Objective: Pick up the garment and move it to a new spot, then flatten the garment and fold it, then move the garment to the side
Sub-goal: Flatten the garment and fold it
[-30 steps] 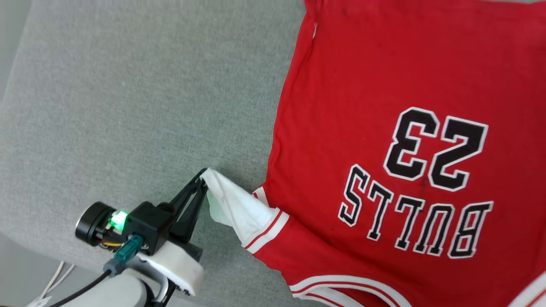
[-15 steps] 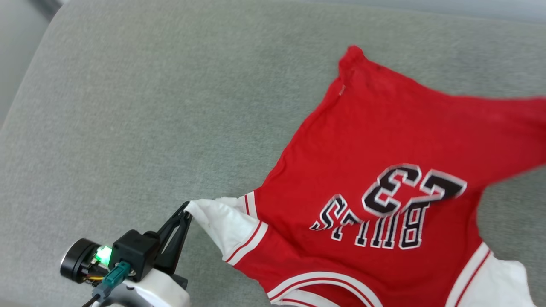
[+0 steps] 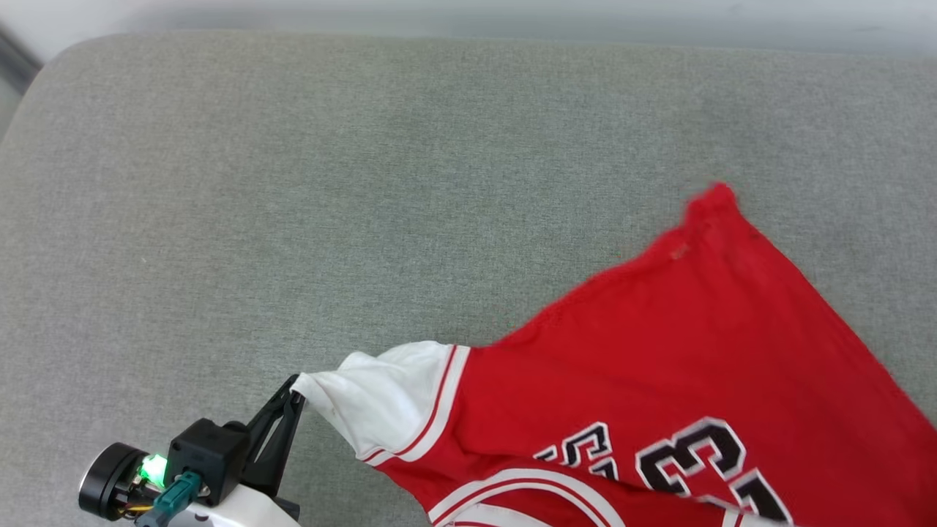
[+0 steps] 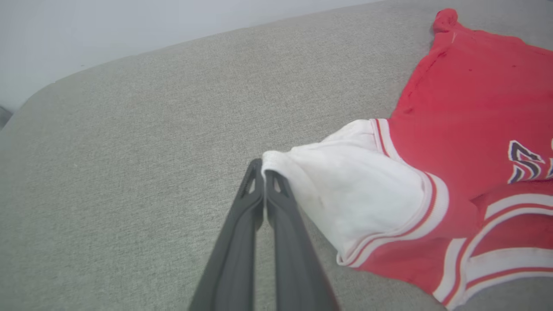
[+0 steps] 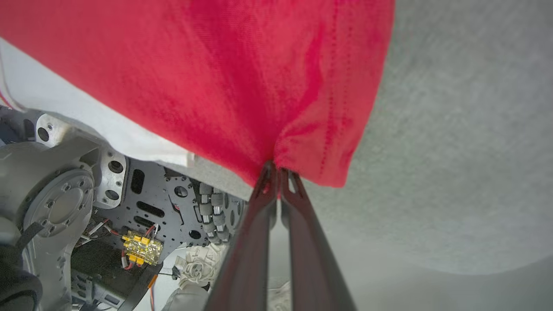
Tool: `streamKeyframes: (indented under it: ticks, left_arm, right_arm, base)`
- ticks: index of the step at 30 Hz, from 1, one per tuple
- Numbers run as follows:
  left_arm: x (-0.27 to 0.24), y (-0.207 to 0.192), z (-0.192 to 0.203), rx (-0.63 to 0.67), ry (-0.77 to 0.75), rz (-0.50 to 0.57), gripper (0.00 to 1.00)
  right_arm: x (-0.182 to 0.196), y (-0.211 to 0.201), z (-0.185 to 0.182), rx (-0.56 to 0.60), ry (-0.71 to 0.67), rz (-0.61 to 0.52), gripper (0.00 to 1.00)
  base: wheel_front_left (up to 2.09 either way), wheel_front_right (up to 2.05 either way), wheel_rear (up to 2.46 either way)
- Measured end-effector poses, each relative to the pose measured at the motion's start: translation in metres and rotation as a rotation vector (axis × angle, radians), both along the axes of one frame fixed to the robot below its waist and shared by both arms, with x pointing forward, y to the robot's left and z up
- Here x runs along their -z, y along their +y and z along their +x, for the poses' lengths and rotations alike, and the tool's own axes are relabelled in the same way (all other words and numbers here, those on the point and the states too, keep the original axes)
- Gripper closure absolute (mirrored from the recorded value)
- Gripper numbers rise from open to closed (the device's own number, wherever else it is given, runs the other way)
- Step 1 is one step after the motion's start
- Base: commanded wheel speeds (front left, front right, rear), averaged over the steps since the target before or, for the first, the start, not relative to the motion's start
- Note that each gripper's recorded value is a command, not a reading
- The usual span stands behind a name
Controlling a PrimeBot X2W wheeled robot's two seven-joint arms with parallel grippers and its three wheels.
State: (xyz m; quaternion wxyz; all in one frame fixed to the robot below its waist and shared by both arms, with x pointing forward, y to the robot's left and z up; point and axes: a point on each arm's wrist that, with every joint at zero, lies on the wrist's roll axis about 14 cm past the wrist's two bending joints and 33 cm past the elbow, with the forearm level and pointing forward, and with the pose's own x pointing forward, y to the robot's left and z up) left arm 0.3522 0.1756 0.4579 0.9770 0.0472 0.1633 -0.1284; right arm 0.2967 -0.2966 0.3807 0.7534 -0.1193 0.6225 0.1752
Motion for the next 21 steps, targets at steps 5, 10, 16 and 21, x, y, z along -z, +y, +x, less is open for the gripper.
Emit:
streamKeyframes:
  ticks: [5,10,16,21]
  left_arm:
    - [0.003,-0.001,0.000,0.004,0.012,-0.004,1.00]
    - [0.004,-0.002,0.003,0.005,0.011,-0.008,1.00]
    - [0.005,-0.002,0.003,0.008,0.012,-0.005,1.00]
    - [0.004,-0.005,0.007,0.020,0.006,-0.009,1.00]
  right_arm:
    - [0.026,0.003,-0.057,0.079,0.117,0.041,1.00]
    - [0.015,0.004,-0.040,0.117,0.029,0.066,0.00]
    - [-0.045,0.005,0.046,0.063,-0.254,0.072,0.00]
    - [-0.096,0.014,0.108,-0.023,-0.422,0.042,0.00]
  base:
    - [0.00,0.00,0.00]
    - [0.00,0.00,0.00]
    - [0.00,0.00,0.00]
    - [0.00,0.00,0.00]
